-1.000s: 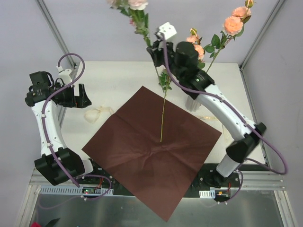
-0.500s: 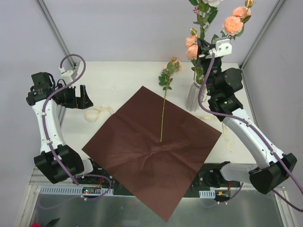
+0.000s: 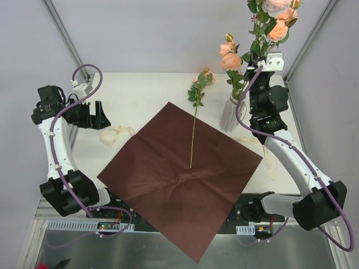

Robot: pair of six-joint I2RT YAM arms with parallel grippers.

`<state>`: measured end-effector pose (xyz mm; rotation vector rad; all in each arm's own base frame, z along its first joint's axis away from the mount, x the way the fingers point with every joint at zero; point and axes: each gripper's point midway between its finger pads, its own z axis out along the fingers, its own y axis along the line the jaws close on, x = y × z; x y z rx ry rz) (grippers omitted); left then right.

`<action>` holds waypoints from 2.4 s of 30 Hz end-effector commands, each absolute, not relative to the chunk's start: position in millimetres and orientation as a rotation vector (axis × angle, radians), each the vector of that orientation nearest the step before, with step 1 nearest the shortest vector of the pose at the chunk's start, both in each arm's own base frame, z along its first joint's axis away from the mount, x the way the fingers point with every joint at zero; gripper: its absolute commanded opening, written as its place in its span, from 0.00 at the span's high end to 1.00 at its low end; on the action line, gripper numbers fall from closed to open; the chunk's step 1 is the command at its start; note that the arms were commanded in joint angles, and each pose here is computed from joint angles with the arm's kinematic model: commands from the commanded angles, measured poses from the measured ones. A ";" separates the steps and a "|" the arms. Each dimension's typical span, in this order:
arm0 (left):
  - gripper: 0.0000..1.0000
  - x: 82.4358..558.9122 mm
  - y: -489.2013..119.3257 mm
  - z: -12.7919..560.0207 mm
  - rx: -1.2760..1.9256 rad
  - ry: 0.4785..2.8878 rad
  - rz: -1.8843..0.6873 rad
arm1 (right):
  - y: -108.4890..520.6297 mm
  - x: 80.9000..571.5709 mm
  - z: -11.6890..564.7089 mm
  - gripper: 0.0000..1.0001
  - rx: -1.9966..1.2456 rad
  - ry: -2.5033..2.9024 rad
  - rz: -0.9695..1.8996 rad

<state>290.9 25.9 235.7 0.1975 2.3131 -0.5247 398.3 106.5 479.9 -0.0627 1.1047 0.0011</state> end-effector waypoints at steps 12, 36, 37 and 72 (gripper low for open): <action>0.01 282.3 20.9 236.8 0.289 2.292 -0.520 | 83.5 419.1 405.6 0.98 0.096 1.197 -0.019; 0.01 281.2 19.4 229.5 0.286 2.309 -0.544 | 265.8 372.8 229.0 0.04 -0.112 2.049 0.084; 0.01 281.5 20.9 228.4 0.281 2.316 -0.536 | 282.3 370.2 217.0 0.04 -0.170 2.093 0.159; 0.02 281.8 22.6 224.4 0.296 2.323 -0.529 | 286.0 409.7 23.3 0.57 -0.074 2.621 -0.004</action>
